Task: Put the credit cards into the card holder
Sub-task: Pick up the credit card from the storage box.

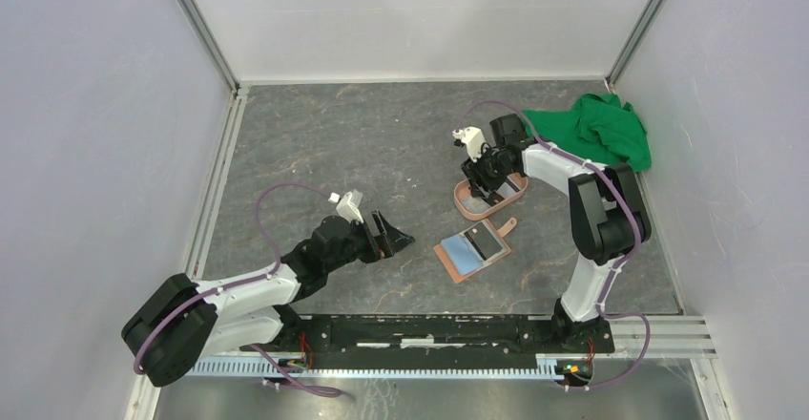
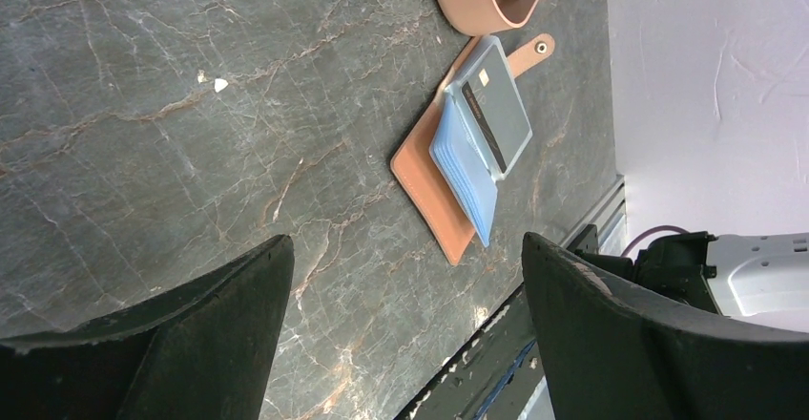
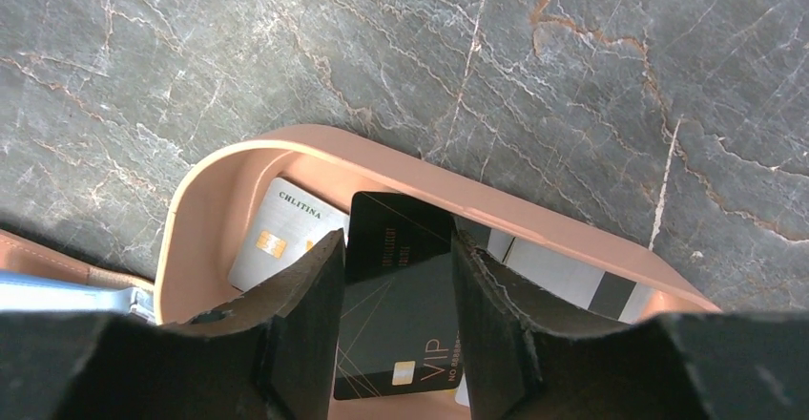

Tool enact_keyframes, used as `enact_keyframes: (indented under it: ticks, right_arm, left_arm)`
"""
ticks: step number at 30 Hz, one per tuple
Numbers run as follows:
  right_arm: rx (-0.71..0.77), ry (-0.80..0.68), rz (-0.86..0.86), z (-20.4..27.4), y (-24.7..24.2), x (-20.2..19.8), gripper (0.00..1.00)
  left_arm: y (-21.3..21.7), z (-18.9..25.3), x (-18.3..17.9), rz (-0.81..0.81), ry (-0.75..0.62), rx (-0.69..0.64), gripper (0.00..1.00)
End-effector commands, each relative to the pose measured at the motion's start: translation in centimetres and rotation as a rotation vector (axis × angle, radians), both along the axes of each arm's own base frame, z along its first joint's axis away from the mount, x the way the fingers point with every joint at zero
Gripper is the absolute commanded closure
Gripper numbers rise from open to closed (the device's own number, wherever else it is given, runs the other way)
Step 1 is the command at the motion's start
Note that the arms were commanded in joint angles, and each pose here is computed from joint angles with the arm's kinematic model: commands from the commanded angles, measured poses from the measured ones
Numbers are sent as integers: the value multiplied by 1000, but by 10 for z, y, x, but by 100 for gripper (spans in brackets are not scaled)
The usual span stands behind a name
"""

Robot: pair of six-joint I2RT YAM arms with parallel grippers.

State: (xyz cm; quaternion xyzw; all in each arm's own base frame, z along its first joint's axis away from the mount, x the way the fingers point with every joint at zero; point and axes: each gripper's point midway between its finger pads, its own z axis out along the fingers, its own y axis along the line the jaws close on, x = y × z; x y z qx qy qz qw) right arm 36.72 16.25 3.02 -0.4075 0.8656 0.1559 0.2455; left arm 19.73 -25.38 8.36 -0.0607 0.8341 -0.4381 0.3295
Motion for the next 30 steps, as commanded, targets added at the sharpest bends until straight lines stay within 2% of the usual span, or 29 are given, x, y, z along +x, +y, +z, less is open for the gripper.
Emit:
enact_keyframes:
  ticks: [1, 17, 30]
  right_arm:
    - [19, -45, -3, 23, -2, 5, 55]
    - [-31, -151, -31, 45, -18, 18, 65]
    - [-97, -213, -42, 52, -31, 24, 87]
  left_arm:
    - [-10, 26, 5, -5, -22, -79, 6]
    - [-14, 28, 7, -11, -18, -82, 6]
    - [-13, 31, 6, -12, -19, -87, 6]
